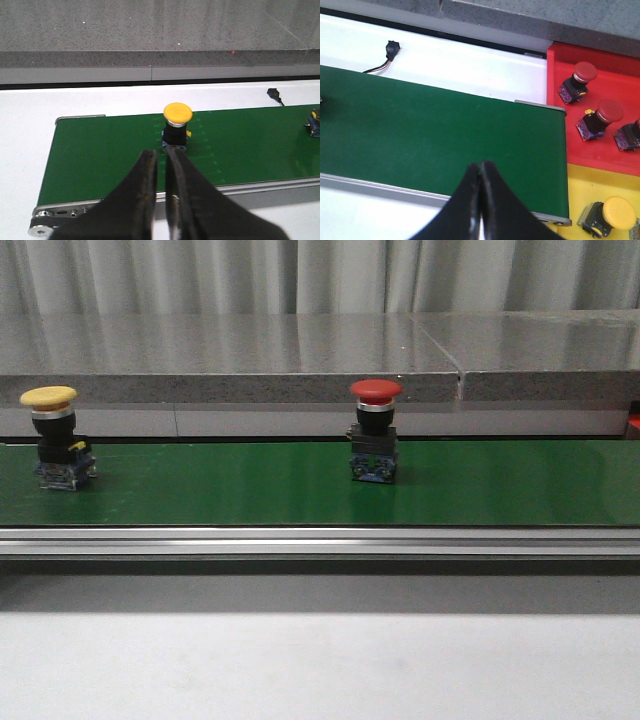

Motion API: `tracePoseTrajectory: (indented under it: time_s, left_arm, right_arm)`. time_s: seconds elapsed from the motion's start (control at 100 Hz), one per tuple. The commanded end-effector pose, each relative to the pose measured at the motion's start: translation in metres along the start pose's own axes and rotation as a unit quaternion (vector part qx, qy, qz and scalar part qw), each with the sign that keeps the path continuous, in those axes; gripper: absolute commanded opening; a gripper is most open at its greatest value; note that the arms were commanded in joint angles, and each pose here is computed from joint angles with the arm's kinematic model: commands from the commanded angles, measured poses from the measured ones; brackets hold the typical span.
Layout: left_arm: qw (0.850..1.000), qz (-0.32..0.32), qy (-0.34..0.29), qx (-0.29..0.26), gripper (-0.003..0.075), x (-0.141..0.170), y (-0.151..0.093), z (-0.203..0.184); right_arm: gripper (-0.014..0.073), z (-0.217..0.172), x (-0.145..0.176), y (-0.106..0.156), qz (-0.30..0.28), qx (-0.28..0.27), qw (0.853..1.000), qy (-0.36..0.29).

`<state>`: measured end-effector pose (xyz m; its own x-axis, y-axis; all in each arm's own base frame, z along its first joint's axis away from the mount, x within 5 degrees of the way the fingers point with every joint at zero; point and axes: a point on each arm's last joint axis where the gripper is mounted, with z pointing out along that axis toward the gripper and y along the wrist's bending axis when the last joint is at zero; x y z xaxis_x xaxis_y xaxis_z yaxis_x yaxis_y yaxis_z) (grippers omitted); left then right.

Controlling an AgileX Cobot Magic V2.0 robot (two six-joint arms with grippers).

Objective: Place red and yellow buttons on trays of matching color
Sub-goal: 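Lower the right gripper onto the red button at the belt's end and grasp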

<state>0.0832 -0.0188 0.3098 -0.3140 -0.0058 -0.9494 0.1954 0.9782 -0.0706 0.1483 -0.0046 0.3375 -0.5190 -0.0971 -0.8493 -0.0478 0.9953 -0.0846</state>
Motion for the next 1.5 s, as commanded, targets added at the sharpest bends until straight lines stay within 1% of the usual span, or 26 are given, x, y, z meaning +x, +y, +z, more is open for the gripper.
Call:
tracePoseTrajectory:
  time_s: [0.0,0.24,0.31,0.36,0.39,0.41,0.45,0.46,0.48,0.49,0.53,0.6,0.62,0.74,0.82,0.89,1.03,1.22,1.341,1.491]
  left_arm:
    - [0.999,-0.004,-0.047,0.0,-0.0019,-0.014,0.0,-0.003]
    - [0.999,-0.004,-0.047,0.0,-0.0019,-0.014,0.0,-0.003]
    - [0.999,-0.004,-0.047,0.0,-0.0019,-0.014,0.0,-0.003]
    - [0.999,-0.004,-0.047,0.0,-0.0019,-0.014,0.0,-0.003]
    - [0.999,-0.004,-0.047,0.0,-0.0019,-0.014,0.0,-0.003]
    - [0.999,-0.004,-0.047,0.0,-0.0019,-0.014,0.0,-0.003]
    - [0.999,-0.004,-0.047,0.0,-0.0019,-0.014,0.0,-0.003]
    - [0.999,-0.004,-0.047,0.0,-0.0019,-0.014,0.0,-0.003]
    - [0.999,-0.004,-0.047,0.0,-0.0019,-0.014,0.0,-0.003]
    - [0.999,-0.004,-0.047,0.0,-0.0019,-0.014,0.0,-0.003]
    - [0.999,-0.004,-0.047,0.0,-0.0019,-0.014,0.0,-0.003]
    - [0.999,-0.004,-0.047,0.0,-0.0019,-0.014,0.0,-0.003]
    - [0.999,-0.004,-0.047,0.0,-0.0019,-0.014,0.0,-0.003]
    - [0.999,-0.004,-0.047,0.0,-0.0019,-0.014,0.0,-0.003]
    - [0.999,-0.004,-0.047,0.0,-0.0019,-0.014,0.0,-0.003]
    - [0.999,-0.004,-0.047,0.0,-0.0019,-0.014,0.0,-0.003]
    - [0.999,-0.004,-0.047,0.0,-0.0019,-0.014,0.0,-0.003]
    - [0.999,-0.004,-0.047,0.0,-0.0019,-0.014,0.0,-0.003]
    - [0.999,-0.004,-0.047,0.0,-0.0019,-0.014,0.0,-0.003]
    - [0.999,-0.004,-0.047,0.0,-0.0019,-0.014,0.0,-0.003]
  right_arm:
    - [-0.0069,-0.007,-0.013,-0.002,-0.006,0.01,0.999,-0.046]
    - [-0.0059,-0.005,-0.012,-0.002,-0.006,0.009,0.999,-0.039]
    - [-0.0007,-0.005,-0.011,-0.002,-0.006,0.008,0.999,-0.032]
    - [0.0062,-0.005,-0.01,-0.002,-0.006,0.007,1.0,-0.03]
    - [0.0132,-0.005,-0.01,-0.002,-0.006,0.007,1.0,-0.03]
    - [0.0163,-0.005,-0.01,-0.002,-0.006,0.007,1.0,-0.03]
    - [0.0271,-0.005,-0.01,-0.002,-0.006,0.007,1.0,-0.03]
    - [0.0309,-0.005,-0.01,-0.002,-0.006,0.007,1.0,-0.03]
    - [0.0349,-0.005,-0.01,-0.002,-0.006,0.007,1.0,-0.03]
    - [0.0388,-0.005,-0.01,-0.002,-0.005,0.006,1.0,-0.03]
    - [0.0501,-0.005,-0.01,-0.002,-0.004,0.006,1.0,-0.03]
    - [0.0646,-0.005,-0.011,-0.001,0.002,0.002,1.0,-0.031]
    - [0.0667,-0.005,-0.011,0.0,0.004,0.0,0.999,-0.032]
    - [0.0622,-0.003,-0.012,0.002,0.029,-0.016,0.999,-0.037]
    - [0.0613,0.001,-0.016,0.004,0.048,-0.029,0.998,-0.032]
    - [0.0612,0.009,-0.019,0.004,0.052,-0.034,0.998,-0.02]
    - [0.0612,0.034,-0.025,0.009,0.037,-0.053,0.998,0.014]
    - [0.0612,0.075,-0.032,0.03,0.011,-0.094,0.994,0.06]
    - [0.0612,0.103,-0.033,0.041,0.001,-0.109,0.99,0.089]
    - [0.0612,0.13,-0.038,0.055,-0.011,-0.125,0.986,0.11]
